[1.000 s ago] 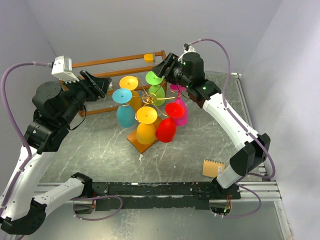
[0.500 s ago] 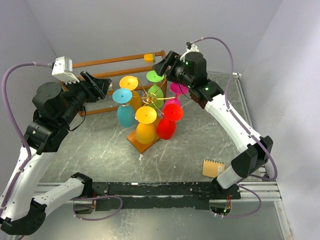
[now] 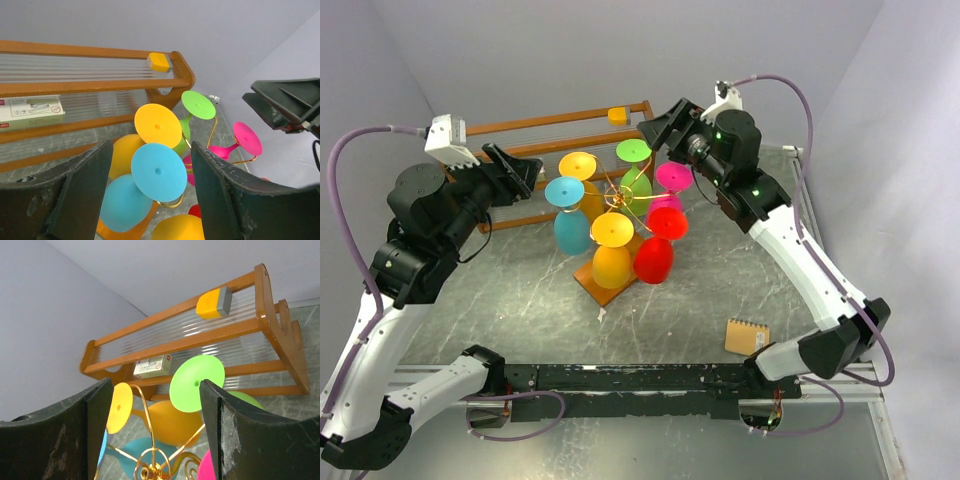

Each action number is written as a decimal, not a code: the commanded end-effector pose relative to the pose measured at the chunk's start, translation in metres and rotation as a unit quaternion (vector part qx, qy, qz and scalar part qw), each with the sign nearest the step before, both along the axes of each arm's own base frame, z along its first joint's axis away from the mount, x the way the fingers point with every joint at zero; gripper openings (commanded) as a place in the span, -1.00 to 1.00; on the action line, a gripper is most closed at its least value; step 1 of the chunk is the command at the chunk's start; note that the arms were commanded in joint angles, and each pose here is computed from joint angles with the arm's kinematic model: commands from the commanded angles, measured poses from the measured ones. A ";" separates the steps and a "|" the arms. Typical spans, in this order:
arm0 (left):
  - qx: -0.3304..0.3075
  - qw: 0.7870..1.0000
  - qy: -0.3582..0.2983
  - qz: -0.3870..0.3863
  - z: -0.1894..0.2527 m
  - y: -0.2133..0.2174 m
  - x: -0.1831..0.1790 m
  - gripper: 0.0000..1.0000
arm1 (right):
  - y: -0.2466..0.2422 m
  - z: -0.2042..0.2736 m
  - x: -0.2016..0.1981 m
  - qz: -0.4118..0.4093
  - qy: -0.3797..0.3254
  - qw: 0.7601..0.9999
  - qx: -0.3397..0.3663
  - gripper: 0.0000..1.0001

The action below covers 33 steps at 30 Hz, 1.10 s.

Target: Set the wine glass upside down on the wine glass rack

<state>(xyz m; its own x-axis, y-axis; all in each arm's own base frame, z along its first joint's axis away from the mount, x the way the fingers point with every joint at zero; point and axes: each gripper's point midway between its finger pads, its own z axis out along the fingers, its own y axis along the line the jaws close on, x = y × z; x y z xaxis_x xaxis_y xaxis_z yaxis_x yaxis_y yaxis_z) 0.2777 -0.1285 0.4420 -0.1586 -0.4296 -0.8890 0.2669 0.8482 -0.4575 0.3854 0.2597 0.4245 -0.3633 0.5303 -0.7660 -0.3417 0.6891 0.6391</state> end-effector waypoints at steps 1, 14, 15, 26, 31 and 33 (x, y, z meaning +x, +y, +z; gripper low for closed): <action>0.023 0.999 0.035 0.022 -0.021 0.006 0.005 0.52 | -0.014 0.016 -0.012 -0.012 -0.039 0.999 0.026 0.39; 0.072 0.989 0.127 -0.005 -0.078 -0.013 0.026 0.61 | -0.032 0.024 -0.036 -0.019 -0.062 0.997 0.036 0.39; 0.073 0.989 0.131 -0.010 -0.081 -0.015 0.026 0.61 | -0.032 0.022 -0.036 -0.020 -0.061 0.997 0.035 0.39; 0.068 0.988 0.138 -0.016 -0.092 -0.014 0.016 0.50 | -0.033 0.017 -0.038 -0.021 -0.055 0.998 0.037 0.38; 0.069 0.987 0.144 -0.009 -0.096 -0.008 0.010 0.43 | -0.033 0.016 -0.039 -0.021 -0.053 0.998 0.040 0.37; 0.069 0.987 0.145 -0.009 -0.096 -0.007 0.006 0.42 | -0.033 0.015 -0.038 -0.021 -0.052 0.998 0.041 0.37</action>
